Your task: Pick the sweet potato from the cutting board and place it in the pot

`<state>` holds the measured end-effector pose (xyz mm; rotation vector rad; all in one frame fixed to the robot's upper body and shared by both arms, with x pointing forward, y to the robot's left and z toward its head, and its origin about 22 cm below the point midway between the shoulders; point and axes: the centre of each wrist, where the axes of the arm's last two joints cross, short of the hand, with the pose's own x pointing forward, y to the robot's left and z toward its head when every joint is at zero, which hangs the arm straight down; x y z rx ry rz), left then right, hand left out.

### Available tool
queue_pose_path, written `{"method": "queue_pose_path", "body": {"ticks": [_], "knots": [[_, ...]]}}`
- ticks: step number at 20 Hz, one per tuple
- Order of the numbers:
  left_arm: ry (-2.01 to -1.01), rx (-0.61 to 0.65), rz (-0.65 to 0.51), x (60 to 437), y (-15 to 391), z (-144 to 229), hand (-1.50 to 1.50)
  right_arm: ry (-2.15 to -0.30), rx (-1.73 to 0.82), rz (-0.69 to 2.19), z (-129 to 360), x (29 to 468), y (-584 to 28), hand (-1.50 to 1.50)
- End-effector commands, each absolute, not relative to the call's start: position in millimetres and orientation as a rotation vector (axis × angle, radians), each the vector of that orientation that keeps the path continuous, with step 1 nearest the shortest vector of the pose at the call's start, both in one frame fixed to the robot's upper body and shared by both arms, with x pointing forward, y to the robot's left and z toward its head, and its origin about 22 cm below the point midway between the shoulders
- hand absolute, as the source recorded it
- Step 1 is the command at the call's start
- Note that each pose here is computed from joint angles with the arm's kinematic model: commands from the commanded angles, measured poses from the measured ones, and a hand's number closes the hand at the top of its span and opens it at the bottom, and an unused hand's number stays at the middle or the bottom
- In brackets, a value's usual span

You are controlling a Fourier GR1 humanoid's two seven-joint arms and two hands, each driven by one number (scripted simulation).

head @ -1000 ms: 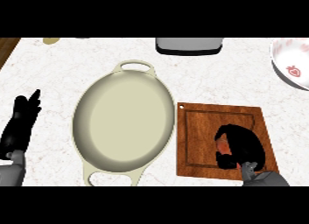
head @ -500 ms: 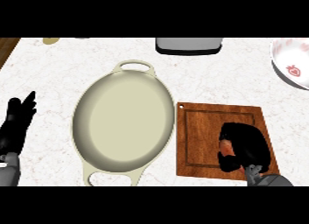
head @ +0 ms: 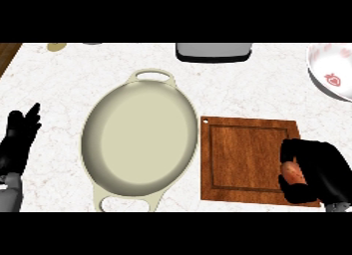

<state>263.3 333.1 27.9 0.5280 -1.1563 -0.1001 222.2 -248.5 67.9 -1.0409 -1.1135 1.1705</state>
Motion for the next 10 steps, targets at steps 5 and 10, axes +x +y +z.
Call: {"method": "queue_pose_path", "body": {"ticks": [5,10], "knots": [[-1.132,0.537,-0.090,254,341,25,0.00,-1.556,-1.139,0.983,146,189,-252,1.50],[-1.153,0.522,-0.090,256,327,12,0.00,-1.894,-1.008,0.743,179,177,-223,1.50]]}}
